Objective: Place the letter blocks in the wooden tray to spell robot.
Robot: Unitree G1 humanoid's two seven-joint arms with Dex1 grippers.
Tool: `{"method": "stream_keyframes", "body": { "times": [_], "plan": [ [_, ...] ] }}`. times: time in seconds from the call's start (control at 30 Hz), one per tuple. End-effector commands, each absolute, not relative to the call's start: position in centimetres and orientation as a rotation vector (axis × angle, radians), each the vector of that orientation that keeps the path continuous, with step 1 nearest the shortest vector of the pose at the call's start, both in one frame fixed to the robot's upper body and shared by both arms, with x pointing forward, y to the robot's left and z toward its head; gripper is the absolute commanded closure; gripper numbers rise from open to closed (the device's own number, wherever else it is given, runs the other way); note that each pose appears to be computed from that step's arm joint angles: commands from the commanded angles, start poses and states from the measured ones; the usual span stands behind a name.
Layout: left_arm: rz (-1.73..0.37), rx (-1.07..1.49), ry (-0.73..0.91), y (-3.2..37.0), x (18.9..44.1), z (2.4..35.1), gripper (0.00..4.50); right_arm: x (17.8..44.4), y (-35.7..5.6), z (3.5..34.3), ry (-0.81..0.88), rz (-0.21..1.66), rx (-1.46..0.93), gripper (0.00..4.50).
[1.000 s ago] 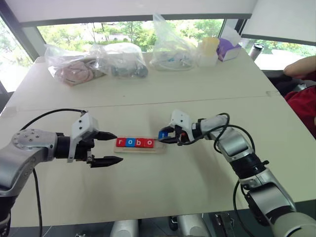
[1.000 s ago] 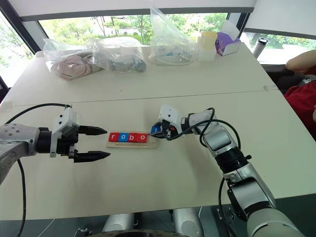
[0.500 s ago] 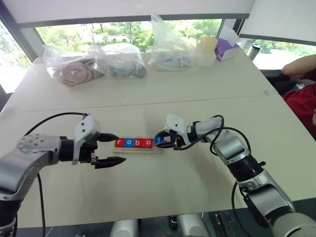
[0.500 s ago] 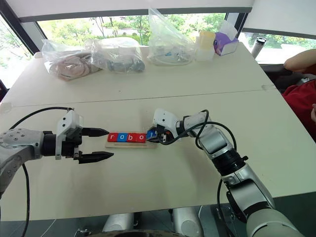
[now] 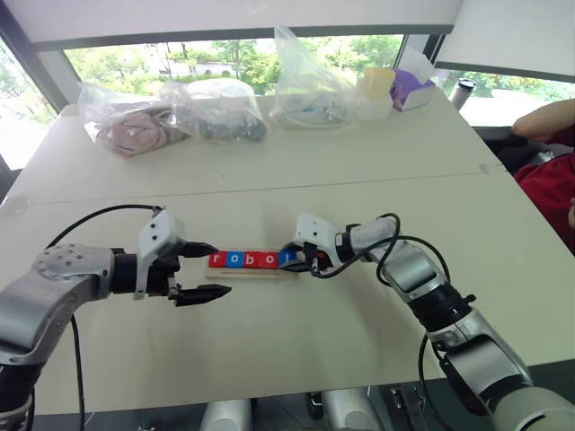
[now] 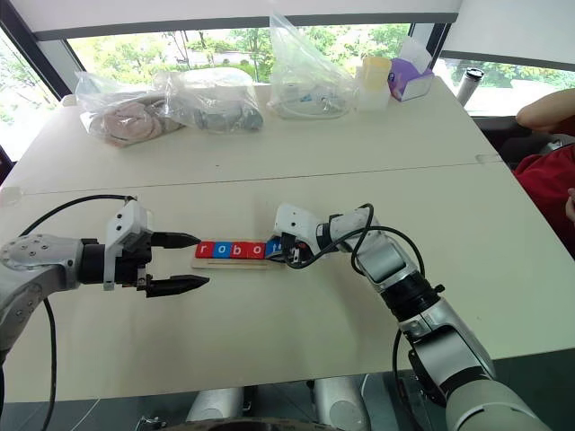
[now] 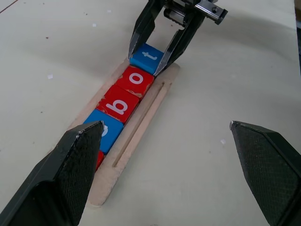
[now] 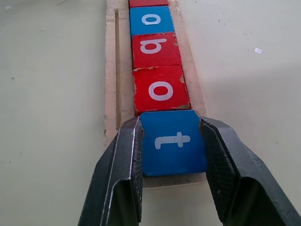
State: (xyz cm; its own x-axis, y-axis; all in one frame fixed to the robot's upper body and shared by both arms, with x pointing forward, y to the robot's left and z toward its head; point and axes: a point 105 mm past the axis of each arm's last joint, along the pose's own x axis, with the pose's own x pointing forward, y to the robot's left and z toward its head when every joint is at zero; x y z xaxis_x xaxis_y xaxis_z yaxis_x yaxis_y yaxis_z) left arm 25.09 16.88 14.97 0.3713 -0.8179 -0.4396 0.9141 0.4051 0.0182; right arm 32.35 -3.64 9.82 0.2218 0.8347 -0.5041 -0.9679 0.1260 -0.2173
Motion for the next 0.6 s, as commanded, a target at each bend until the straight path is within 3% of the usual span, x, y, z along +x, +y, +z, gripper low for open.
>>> {"method": "stream_keyframes", "body": {
  "times": [0.03, 0.27, 0.43, 0.5, 0.6],
  "plan": [
    [-1.135, 0.301, 0.355, 16.5, 25.3, 15.7, 0.0, 32.1, -2.6, 10.7, 0.235, 1.356, -0.556, 3.28],
    [-1.128, 0.303, 0.343, 16.5, 25.6, 15.9, 0.0, 31.8, -2.3, 10.4, 0.237, 1.356, -0.546, 3.28],
    [-1.125, 0.304, 0.342, 16.5, 25.6, 15.9, 0.0, 31.8, -2.1, 10.5, 0.222, 1.337, -0.535, 0.82],
    [-1.123, 0.306, 0.343, 16.5, 25.6, 15.9, 0.0, 31.9, -1.9, 11.2, 0.2, 1.328, -0.526, 0.04],
    [-1.119, 0.308, 0.344, 16.6, 25.7, 15.9, 0.0, 32.4, -1.8, 12.7, 0.156, 1.29, -0.488, 0.04]
  ]
}}
